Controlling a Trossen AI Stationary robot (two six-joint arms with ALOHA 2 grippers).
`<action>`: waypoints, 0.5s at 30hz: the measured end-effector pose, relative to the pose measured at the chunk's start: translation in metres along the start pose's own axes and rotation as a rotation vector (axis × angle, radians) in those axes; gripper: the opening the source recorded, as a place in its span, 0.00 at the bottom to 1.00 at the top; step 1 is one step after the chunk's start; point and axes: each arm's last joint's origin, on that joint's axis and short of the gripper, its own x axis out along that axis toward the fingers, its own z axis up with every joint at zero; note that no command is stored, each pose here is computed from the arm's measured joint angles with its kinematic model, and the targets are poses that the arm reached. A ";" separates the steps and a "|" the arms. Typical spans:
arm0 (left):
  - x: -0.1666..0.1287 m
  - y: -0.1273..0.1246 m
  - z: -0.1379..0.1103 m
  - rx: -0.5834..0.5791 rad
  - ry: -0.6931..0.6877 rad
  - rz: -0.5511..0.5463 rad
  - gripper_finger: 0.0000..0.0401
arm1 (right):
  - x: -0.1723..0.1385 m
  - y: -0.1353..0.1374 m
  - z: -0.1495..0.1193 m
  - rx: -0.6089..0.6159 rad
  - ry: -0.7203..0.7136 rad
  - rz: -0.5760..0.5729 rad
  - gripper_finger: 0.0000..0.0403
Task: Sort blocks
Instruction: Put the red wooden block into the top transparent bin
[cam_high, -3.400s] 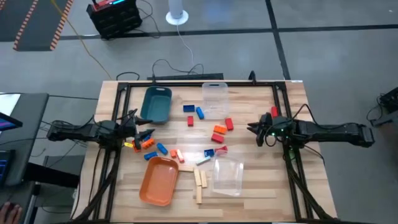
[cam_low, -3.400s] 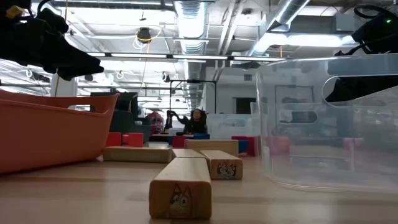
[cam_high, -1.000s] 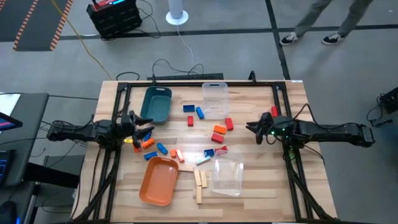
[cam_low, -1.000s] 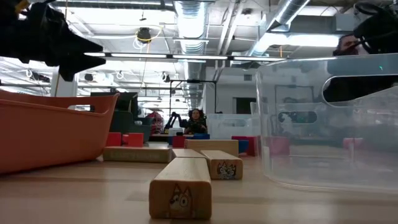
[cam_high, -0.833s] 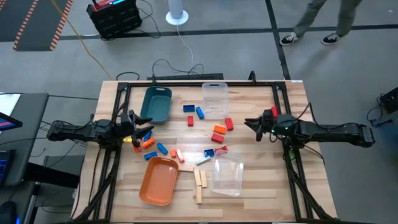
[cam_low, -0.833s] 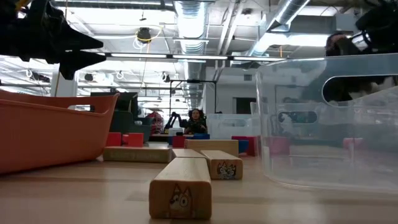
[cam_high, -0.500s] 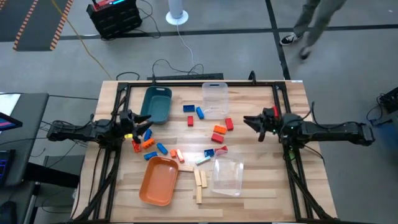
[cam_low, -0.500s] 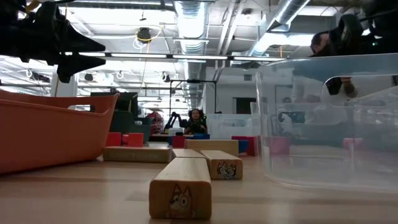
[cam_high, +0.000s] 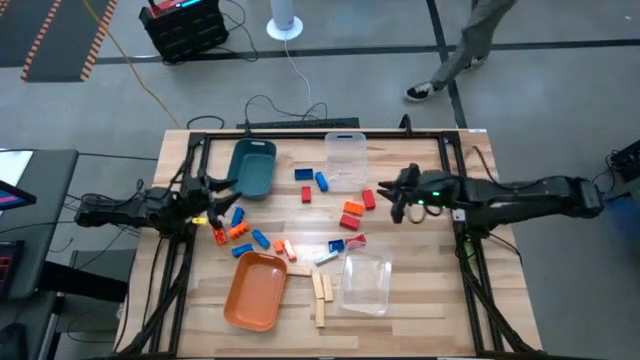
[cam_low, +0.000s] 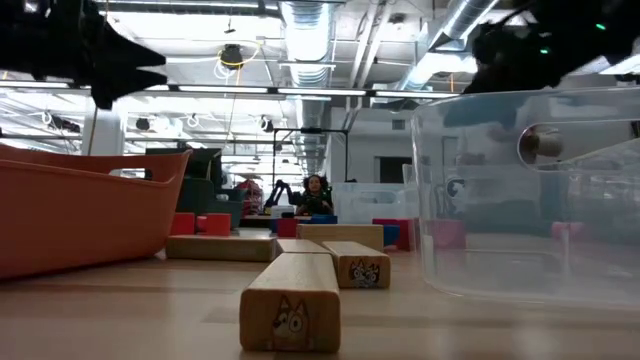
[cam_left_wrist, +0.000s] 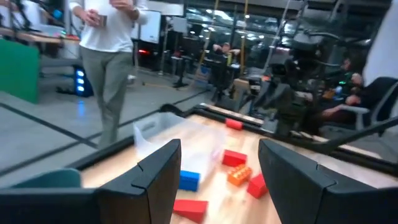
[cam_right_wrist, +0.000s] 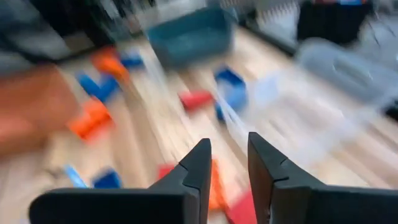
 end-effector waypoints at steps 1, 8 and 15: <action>0.000 0.000 0.003 0.012 0.005 0.012 0.52 | 0.004 0.002 0.004 -0.017 0.063 -0.035 0.24; 0.008 -0.005 0.014 0.040 0.123 0.063 0.52 | 0.031 0.009 0.012 -0.051 0.317 -0.134 0.42; 0.029 -0.015 0.025 0.061 0.219 0.132 0.52 | 0.043 0.008 -0.003 0.000 0.444 -0.177 0.63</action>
